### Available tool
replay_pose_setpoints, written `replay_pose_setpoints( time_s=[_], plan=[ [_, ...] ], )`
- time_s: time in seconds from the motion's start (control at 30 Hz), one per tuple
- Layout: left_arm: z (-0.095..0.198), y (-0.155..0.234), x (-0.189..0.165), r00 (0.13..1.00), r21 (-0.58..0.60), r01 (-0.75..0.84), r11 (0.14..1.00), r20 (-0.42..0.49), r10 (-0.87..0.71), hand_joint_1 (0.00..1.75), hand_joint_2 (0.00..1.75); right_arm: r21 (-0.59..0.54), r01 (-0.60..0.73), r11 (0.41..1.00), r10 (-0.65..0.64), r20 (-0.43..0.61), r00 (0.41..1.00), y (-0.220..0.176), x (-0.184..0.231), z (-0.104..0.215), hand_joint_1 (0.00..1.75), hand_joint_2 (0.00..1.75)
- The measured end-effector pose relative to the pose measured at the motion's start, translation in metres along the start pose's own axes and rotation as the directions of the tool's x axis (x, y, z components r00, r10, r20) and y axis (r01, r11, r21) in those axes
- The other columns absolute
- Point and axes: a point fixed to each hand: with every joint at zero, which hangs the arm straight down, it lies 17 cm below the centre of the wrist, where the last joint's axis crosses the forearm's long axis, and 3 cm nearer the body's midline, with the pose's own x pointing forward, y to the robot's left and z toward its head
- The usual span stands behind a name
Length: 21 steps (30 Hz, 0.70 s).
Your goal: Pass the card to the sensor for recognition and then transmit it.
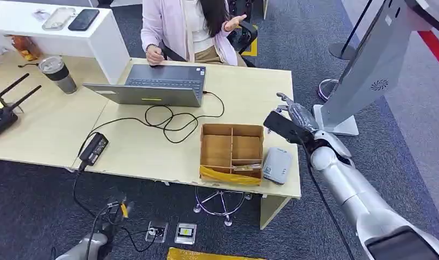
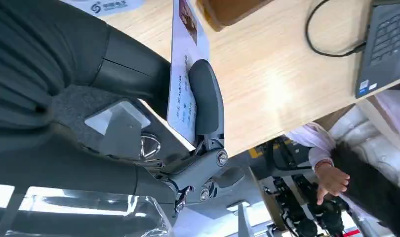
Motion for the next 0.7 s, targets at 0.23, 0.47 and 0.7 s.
replay_pose_setpoints(
  time_s=[0.23,0.47,0.7],
  plan=[
    [0.001,-0.013,0.007,1.000,-0.027,0.014,1.000,0.002,-0.014,0.00,0.00,0.002,0.013,1.000,-0.013,-0.001,1.000,0.010,0.011,-0.006,1.75,1.75],
    [0.002,-0.019,0.012,1.000,-0.040,0.029,0.999,0.005,-0.029,0.00,0.00,0.001,0.011,1.000,-0.011,-0.022,1.000,0.013,0.004,-0.005,1.75,1.75],
    [0.002,-0.023,0.019,0.999,-0.046,0.041,0.998,0.015,-0.040,0.00,0.00,-0.004,-0.006,1.000,0.006,-0.030,1.000,0.012,0.003,-0.006,1.75,1.75]
  ],
)
